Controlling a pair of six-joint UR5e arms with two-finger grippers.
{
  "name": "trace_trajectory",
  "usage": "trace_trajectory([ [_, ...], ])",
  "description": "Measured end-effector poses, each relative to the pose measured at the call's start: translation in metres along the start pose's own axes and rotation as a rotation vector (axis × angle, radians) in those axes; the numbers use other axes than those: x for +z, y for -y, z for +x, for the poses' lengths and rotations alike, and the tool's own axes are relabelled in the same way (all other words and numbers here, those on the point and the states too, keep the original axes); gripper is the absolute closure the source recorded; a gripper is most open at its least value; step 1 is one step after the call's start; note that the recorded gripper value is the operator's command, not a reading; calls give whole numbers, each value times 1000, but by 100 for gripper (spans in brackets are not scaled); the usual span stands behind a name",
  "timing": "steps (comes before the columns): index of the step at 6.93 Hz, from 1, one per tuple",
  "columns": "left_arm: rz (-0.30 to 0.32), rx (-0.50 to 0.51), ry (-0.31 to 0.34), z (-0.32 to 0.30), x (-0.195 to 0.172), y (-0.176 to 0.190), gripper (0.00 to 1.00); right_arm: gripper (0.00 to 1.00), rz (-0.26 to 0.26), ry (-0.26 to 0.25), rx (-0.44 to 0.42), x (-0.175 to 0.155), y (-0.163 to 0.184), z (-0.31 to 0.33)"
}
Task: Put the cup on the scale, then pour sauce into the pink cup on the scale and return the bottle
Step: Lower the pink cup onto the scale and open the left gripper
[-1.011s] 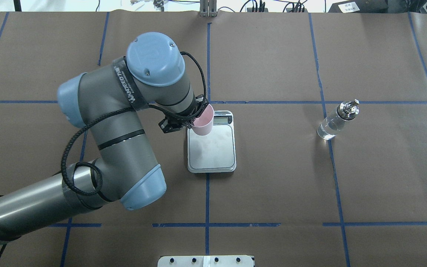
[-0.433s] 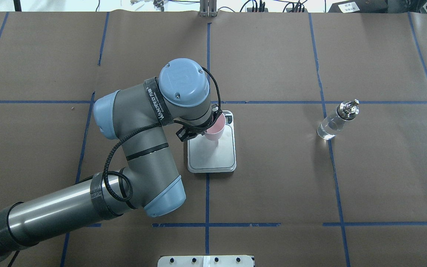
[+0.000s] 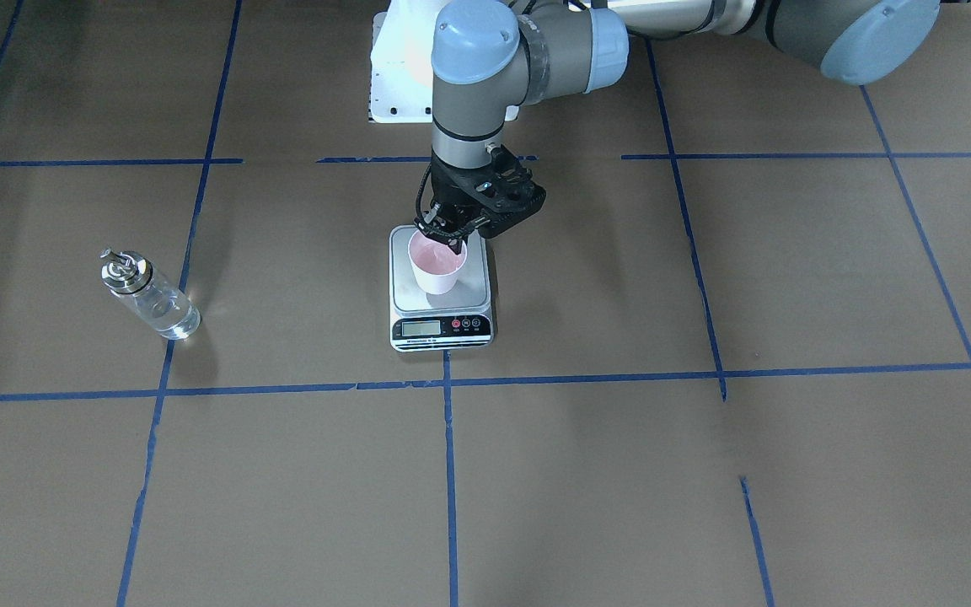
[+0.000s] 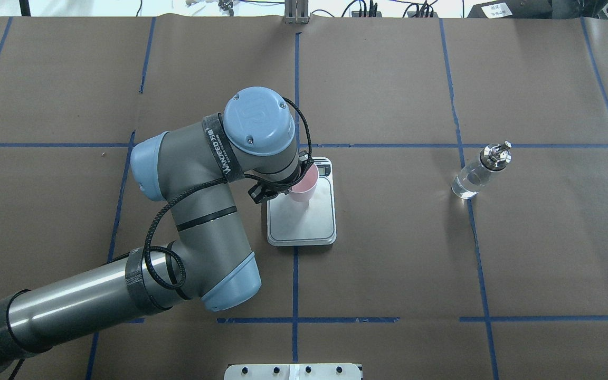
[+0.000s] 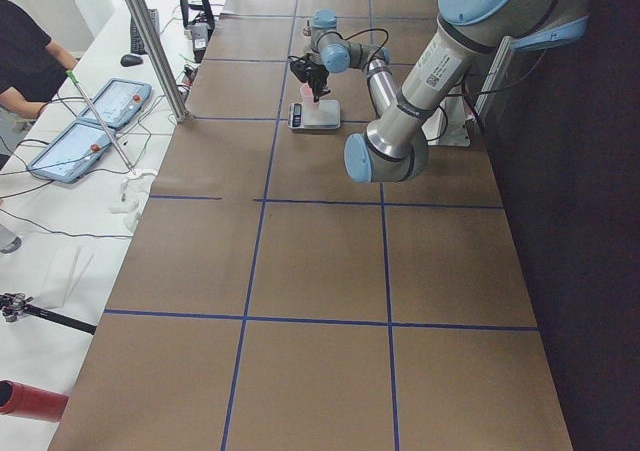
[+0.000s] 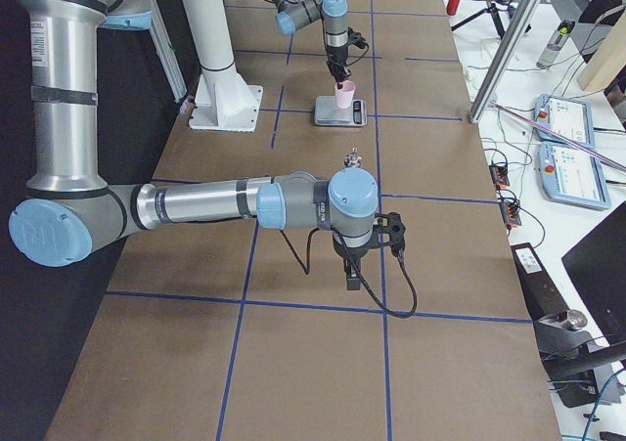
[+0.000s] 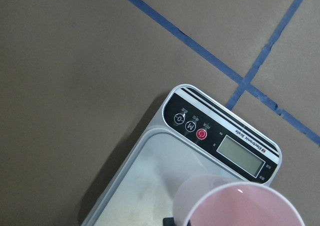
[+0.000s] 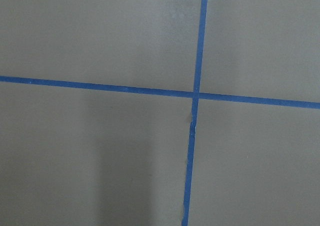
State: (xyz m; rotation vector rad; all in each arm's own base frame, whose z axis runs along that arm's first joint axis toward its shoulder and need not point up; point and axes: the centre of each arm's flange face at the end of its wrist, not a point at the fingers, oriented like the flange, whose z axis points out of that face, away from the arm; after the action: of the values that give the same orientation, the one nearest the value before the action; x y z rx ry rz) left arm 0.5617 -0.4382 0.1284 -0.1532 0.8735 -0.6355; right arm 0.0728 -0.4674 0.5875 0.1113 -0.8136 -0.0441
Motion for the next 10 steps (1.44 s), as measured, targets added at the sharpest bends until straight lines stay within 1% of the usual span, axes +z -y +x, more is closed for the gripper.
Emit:
trace_trajectory([
  [3,-5,9,3,-13,1,3,100,0,3,3,-2,-1,2,-1],
  [7,-21,21,7,-14,3,-7,99,0,6,6,-5,-3,4,-3],
  [8,-23,25,11,-15,6,-11,48,0,5,6,-4,-3,4,-3],
  [9,-23,28,16,-16,8,-14,0,0,5,8,-4,-3,4,-3],
  [10,-22,28,18,-17,10,-15,0,0,5,9,-4,-2,4,-3],
])
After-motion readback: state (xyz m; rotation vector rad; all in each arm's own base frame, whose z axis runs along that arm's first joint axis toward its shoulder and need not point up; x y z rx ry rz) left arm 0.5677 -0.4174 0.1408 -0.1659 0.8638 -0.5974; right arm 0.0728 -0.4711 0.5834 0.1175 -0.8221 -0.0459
